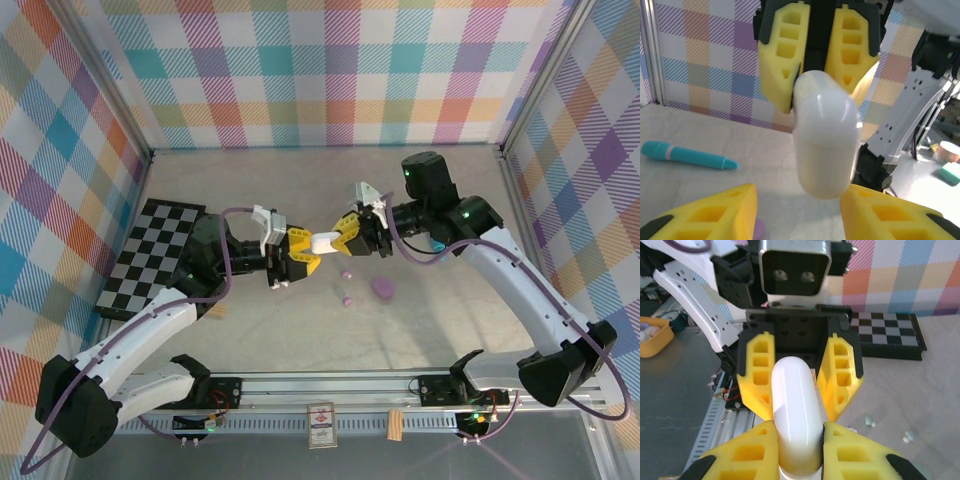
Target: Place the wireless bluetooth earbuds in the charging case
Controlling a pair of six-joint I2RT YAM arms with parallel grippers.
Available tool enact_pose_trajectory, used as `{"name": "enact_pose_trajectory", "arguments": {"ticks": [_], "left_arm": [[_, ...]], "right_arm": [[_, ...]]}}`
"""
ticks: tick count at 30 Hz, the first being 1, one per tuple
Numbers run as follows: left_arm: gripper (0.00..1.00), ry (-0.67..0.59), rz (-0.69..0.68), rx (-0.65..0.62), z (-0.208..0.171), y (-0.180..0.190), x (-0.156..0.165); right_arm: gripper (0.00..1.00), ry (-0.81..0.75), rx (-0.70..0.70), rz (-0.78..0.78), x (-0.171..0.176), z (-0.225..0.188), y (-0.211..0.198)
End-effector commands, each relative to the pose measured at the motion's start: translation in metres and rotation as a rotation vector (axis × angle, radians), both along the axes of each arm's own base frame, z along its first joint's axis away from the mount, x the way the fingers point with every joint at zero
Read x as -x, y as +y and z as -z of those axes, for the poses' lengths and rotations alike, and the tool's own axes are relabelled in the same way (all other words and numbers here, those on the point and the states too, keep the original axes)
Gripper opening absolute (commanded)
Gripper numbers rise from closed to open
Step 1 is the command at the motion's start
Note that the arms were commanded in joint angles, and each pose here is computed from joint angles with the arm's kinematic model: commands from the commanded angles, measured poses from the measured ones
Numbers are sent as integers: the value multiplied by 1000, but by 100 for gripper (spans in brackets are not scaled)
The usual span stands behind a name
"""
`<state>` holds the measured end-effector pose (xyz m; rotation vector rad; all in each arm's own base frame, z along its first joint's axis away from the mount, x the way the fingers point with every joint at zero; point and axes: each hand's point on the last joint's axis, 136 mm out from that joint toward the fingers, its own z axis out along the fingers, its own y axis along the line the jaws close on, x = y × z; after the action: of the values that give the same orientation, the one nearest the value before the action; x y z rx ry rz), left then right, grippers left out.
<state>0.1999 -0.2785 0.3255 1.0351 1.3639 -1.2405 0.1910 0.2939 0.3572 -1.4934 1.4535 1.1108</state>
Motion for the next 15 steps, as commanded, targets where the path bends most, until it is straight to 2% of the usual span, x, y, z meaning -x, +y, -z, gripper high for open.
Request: {"name": "enact_pose_trajectory", "arguments": {"ticks": [1, 15], "left_arm": [[42, -49, 6, 55, -18, 2, 1], [40, -17, 62, 36, -18, -8, 2]], "right_arm": [[12, 14, -52, -53, 8, -10, 3], [11, 22, -2, -30, -3, 3, 6]]}}
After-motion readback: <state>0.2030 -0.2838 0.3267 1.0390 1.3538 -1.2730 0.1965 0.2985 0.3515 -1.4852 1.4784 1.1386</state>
